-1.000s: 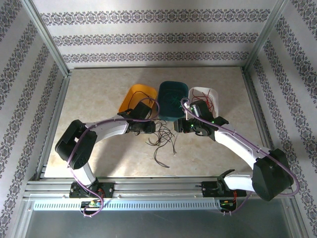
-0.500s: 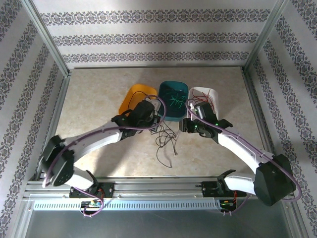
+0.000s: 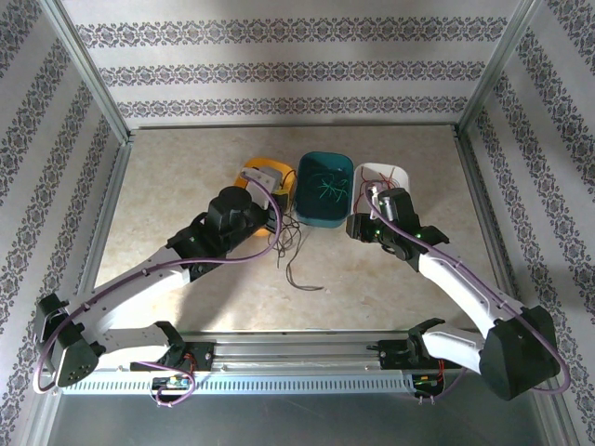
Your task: Untangle the cables
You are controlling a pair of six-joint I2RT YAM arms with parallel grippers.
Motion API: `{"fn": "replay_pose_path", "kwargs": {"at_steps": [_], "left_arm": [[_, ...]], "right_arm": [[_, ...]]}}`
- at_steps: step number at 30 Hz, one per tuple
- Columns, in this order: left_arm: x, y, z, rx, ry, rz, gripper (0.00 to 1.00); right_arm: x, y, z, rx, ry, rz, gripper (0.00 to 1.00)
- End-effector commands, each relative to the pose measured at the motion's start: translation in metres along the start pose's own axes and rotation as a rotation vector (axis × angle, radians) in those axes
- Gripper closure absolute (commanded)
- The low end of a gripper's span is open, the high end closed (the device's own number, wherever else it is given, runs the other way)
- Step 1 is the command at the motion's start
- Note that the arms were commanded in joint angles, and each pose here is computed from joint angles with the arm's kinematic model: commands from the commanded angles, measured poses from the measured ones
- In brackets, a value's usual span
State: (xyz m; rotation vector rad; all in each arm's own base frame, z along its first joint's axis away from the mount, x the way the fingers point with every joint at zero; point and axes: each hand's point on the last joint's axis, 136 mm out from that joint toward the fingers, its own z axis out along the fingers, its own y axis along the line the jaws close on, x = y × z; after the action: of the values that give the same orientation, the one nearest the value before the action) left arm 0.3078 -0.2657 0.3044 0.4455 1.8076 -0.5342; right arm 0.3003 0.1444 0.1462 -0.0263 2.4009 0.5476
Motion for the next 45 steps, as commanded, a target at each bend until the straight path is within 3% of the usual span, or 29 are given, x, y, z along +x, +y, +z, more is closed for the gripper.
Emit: {"fn": "replay_pose_path", "kwargs": {"at_steps": [1, 6, 9, 11, 13, 15, 16, 18, 21, 25, 27, 35, 40, 45], "left_arm": [[-0.028, -0.039, -0.010, 0.206, -0.091, 0.021, 1.00], [-0.035, -0.071, -0.025, 0.368, -0.076, 0.009, 1.00], [-0.039, -0.087, -0.038, 0.412, -0.063, 0.063, 1.00], [-0.038, -0.079, -0.037, 0.353, -0.063, 0.061, 1.00], [-0.009, -0.038, -0.018, 0.171, -0.027, -0.013, 1.00], [0.057, 0.012, 0.014, 0.048, 0.159, -0.192, 1.00], [0.081, 0.023, 0.024, 0.042, 0.231, -0.271, 1.00], [0.102, 0.018, 0.037, 0.121, 0.226, -0.379, 1.00], [0.076, -0.012, 0.039, 0.293, 0.149, -0.406, 1.00], [0.041, -0.058, 0.018, 0.447, 0.118, -0.162, 1.00], [0.028, -0.071, 0.004, 0.525, 0.102, -0.127, 1.00], [-0.019, -0.077, -0.028, 0.594, -0.077, -0.169, 1.00], [-0.042, -0.079, -0.036, 0.608, -0.162, -0.162, 1.00], [-0.033, -0.060, -0.016, 0.481, -0.143, -0.151, 1.00]], "right_arm": [[-0.003, 0.006, -0.005, -0.038, -0.022, -0.011, 0.56], [0.018, 0.072, -0.019, -0.345, 0.050, -0.155, 0.55], [0.028, 0.087, -0.024, -0.393, 0.066, -0.216, 0.54], [0.027, 0.077, -0.020, -0.343, 0.053, -0.205, 0.54], [0.023, 0.065, -0.015, -0.277, 0.028, -0.190, 0.54], [0.017, 0.051, -0.011, -0.197, -0.001, -0.177, 0.54], [0.014, 0.043, -0.009, -0.146, -0.014, -0.168, 0.54], [0.004, 0.022, -0.009, -0.015, -0.048, -0.152, 0.54], [-0.006, 0.007, -0.015, 0.080, -0.099, -0.145, 0.53], [-0.013, -0.002, -0.024, 0.120, -0.153, -0.126, 0.53], [-0.015, -0.008, -0.028, 0.137, -0.175, -0.112, 0.53], [-0.016, -0.021, -0.037, 0.144, -0.212, -0.062, 0.53], [-0.015, 0.009, -0.041, -0.025, -0.208, -0.114, 0.53], [0.005, 0.073, -0.060, -0.371, -0.127, -0.242, 0.52]]}}
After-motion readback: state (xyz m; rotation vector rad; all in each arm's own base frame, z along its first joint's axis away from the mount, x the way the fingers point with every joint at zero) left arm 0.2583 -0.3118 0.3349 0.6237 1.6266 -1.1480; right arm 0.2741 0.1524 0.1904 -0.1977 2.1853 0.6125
